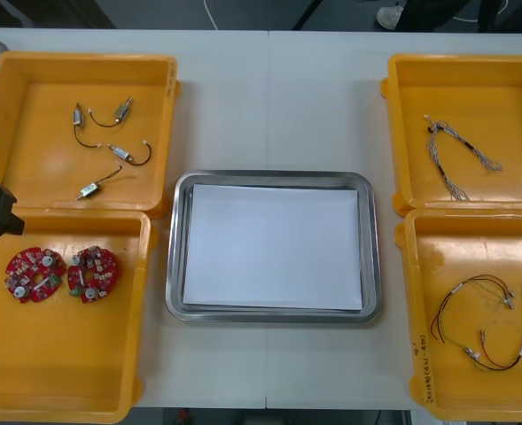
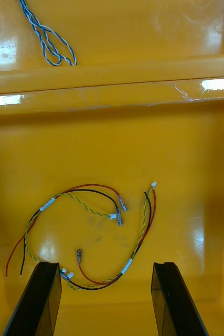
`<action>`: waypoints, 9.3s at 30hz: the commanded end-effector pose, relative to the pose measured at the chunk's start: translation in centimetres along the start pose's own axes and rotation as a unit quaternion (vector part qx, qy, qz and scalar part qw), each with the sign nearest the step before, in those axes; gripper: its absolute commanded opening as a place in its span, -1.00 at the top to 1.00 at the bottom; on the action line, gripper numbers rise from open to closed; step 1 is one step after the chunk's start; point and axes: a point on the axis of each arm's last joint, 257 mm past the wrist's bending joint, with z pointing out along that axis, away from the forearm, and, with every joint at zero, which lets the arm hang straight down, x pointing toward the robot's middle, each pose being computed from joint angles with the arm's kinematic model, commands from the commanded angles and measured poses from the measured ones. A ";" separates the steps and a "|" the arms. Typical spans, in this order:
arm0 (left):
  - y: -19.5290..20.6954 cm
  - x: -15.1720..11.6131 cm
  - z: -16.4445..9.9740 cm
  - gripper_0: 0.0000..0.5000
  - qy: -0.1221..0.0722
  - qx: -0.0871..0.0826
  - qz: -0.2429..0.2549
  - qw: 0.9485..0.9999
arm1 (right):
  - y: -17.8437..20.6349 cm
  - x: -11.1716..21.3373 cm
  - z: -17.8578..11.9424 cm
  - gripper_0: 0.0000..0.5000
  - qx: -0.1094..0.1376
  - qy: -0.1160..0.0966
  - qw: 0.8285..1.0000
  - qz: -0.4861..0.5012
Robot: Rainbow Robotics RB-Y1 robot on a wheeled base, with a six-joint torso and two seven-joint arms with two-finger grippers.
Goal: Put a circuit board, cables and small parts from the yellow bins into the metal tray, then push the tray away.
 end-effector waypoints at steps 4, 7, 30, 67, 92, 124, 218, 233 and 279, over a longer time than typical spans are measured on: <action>1.9 -0.5 -1.5 -1.00 -0.014 -0.028 0.034 0.999 | -1.2 0.0 -0.8 -1.00 0.016 -0.002 1.000 0.023; 1.9 -0.5 -1.5 -1.00 -0.014 -0.028 0.034 0.999 | -1.2 0.0 -0.8 -1.00 0.016 -0.002 1.000 0.023; 1.9 -0.5 -1.5 -1.00 -0.014 -0.028 0.034 0.999 | -1.5 -0.3 -1.0 -1.00 0.018 -0.006 0.999 0.026; 2.3 2.1 3.2 -1.00 -0.025 0.002 0.038 0.999 | -1.8 8.6 2.8 -1.00 0.008 0.051 0.985 0.165; 3.9 4.7 8.9 -1.00 -0.032 -0.013 0.048 0.998 | -0.9 12.2 7.9 -1.00 0.000 0.022 0.979 0.201; 4.5 7.1 13.0 -1.00 -0.029 -0.013 0.073 0.997 | 0.5 13.5 12.0 -1.00 -0.001 0.042 0.954 0.296; -8.5 2.8 -1.4 0.99 -0.013 0.041 0.261 0.964 | -0.1 3.1 -4.1 1.00 0.047 -0.025 0.998 0.013; -17.0 2.1 -0.2 1.00 -0.018 0.075 0.319 0.945 | 2.6 1.0 -6.5 1.00 0.018 -0.038 0.987 -0.158; -27.9 4.9 10.4 1.00 -0.017 0.094 0.339 0.936 | 4.4 0.8 -5.2 1.00 0.019 -0.013 0.961 -0.276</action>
